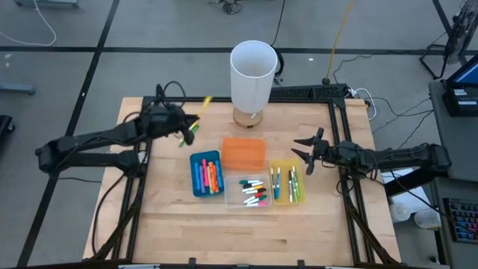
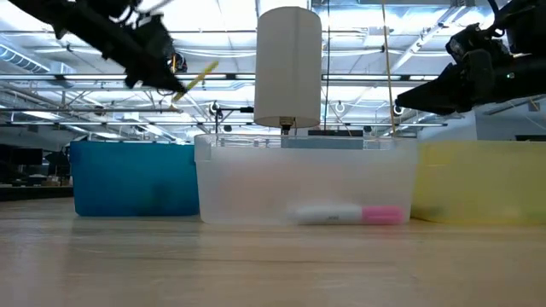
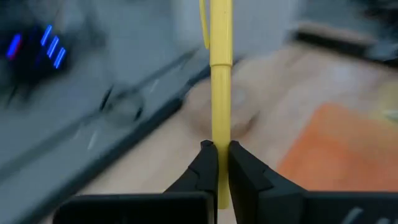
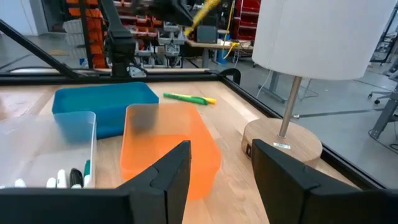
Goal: Pick & Place Markers
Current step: Put the left yellow pen into the orange bin
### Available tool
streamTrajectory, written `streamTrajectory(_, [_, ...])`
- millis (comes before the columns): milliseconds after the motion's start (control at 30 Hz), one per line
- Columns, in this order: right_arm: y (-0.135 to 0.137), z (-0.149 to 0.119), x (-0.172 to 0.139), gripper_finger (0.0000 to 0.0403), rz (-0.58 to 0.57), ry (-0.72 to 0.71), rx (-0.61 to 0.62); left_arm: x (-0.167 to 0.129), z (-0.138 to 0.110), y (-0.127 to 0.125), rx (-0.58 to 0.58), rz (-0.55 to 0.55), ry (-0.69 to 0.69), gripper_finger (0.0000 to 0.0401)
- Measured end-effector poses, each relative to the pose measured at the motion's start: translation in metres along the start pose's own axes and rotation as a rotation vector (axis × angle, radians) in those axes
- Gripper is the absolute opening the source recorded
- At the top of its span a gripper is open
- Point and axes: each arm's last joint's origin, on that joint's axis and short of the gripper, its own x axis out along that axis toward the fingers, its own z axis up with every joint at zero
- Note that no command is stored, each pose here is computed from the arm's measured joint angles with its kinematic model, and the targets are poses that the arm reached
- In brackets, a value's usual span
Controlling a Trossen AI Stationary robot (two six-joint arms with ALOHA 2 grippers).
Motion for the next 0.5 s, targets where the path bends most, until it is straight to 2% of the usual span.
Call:
streamTrajectory(100, [0.001,0.002,0.003,0.0155,-0.001,-0.026,0.008,-0.002,0.004,-0.021,0.112,-0.117,-0.145,0.0015])
streamTrajectory(233, [0.002,0.010,0.008,0.0155,-0.002,-0.110,0.033,-0.001,0.007,-0.045,0.153,-0.263,-0.286,0.0015])
streamTrajectory(500, [0.007,0.021,0.027,0.0155,-0.005,-0.247,0.058,0.028,-0.003,-0.089,0.228,-0.476,-0.365,0.0015])
